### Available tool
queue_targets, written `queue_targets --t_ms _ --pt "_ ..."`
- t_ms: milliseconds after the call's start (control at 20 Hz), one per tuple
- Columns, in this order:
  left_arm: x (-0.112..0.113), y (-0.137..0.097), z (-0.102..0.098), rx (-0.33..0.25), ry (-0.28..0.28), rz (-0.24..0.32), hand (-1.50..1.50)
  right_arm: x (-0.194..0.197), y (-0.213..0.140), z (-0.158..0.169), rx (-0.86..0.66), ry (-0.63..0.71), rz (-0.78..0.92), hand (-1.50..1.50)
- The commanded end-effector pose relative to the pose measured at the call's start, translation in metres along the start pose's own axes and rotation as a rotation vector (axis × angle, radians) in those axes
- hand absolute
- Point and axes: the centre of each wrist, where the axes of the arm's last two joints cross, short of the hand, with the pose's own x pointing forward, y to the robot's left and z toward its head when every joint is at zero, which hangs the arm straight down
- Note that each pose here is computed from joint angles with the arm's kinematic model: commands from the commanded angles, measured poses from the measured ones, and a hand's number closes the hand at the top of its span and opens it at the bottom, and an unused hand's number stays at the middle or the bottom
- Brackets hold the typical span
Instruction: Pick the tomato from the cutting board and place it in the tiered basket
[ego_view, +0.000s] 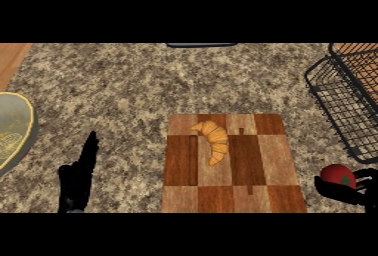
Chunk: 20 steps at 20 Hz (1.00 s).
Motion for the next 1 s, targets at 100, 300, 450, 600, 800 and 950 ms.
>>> queue_targets --t_ms 100,300,450,600,800,950 --pt "0.008 0.002 -0.006 -0.001 0.031 0.012 0.00 -0.005 -0.070 0.027 -0.232 0.094 -0.329 1.50" --pt "0.000 -0.017 0.005 -0.021 0.020 0.006 0.00 -0.004 -0.116 0.051 -0.402 0.045 -0.498 1.50" --pt "-0.013 0.004 0.016 -0.016 0.032 -0.019 0.00 -0.022 -0.149 0.091 -0.551 -0.004 -0.394 1.50" --pt "-0.003 0.000 0.000 -0.040 0.020 -0.021 0.00 -0.018 -0.171 0.104 -0.606 -0.026 -0.315 1.50" --pt "-0.012 -0.006 0.003 -0.046 0.012 -0.002 0.00 -0.002 -0.195 0.095 -0.613 -0.009 -0.325 1.50" --pt "-0.005 -0.018 -0.004 -0.056 0.012 -0.006 0.00 0.014 -0.218 0.085 -0.635 -0.011 -0.345 1.50"
